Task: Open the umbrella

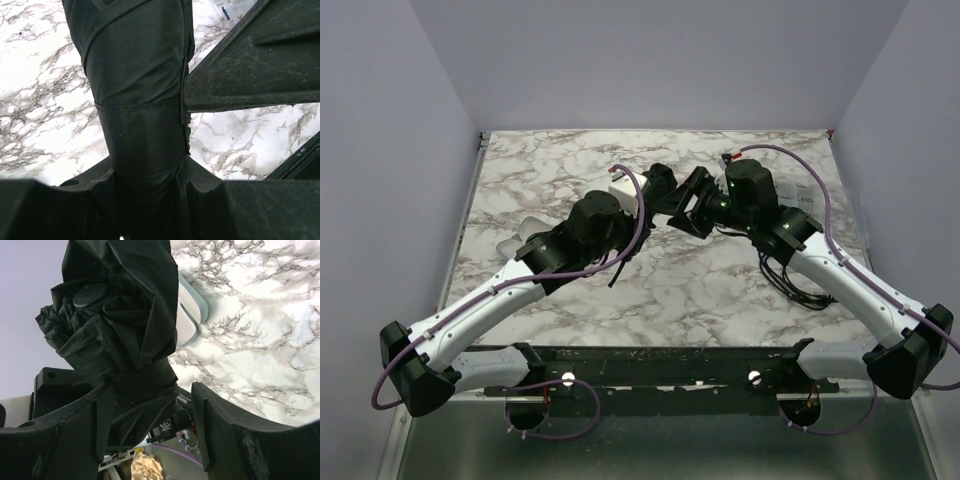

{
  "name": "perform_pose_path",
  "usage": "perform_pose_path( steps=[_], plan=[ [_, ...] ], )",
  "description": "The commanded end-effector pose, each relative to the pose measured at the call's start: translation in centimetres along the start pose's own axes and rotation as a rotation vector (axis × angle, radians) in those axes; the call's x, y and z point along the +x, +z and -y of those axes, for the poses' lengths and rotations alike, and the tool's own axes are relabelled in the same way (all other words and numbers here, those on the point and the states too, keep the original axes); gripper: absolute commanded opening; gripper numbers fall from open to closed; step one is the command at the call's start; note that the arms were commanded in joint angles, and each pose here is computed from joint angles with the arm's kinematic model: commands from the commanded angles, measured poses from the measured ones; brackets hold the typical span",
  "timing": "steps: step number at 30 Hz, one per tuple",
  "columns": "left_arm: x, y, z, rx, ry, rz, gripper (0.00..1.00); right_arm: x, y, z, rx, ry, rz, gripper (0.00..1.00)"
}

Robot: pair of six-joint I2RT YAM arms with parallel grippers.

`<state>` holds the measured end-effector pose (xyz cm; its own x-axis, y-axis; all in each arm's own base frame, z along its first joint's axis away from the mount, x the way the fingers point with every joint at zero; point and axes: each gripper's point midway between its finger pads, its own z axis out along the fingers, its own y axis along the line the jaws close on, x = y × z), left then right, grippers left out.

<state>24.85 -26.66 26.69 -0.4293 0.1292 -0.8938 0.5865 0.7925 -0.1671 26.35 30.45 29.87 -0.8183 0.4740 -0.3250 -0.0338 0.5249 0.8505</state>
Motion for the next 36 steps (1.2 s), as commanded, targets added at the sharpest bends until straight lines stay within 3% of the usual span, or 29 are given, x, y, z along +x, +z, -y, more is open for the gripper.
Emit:
perform_pose_path(
  steps=[1, 10, 17, 29, 36],
  plan=[
    [-1.4, -0.2, 0.7, 0.044, 0.022, 0.074, 0.00, -0.1, 0.0, -1.9, -0.059, 0.004, -0.001, 0.67],
    [-1.3, -0.5, 0.2, 0.023, 0.038, 0.077, 0.00, -0.6, -0.1, -3.0, -0.113, 0.013, 0.028, 0.65],
    [-1.4, -0.8, 0.2, 0.026, 0.037, 0.088, 0.00, 0.3, 0.7, -0.9, -0.080, 0.052, 0.019, 0.48],
    [-1.4, -0.9, -0.3, -0.002, 0.038, 0.084, 0.00, 1.4, 1.0, 0.4, -0.049, 0.059, 0.010, 0.01],
    [-1.4, -1.1, -0.6, -0.013, 0.037, 0.087, 0.00, 1.6, 0.5, 1.5, -0.020, 0.047, 0.022, 0.01]
  ],
)
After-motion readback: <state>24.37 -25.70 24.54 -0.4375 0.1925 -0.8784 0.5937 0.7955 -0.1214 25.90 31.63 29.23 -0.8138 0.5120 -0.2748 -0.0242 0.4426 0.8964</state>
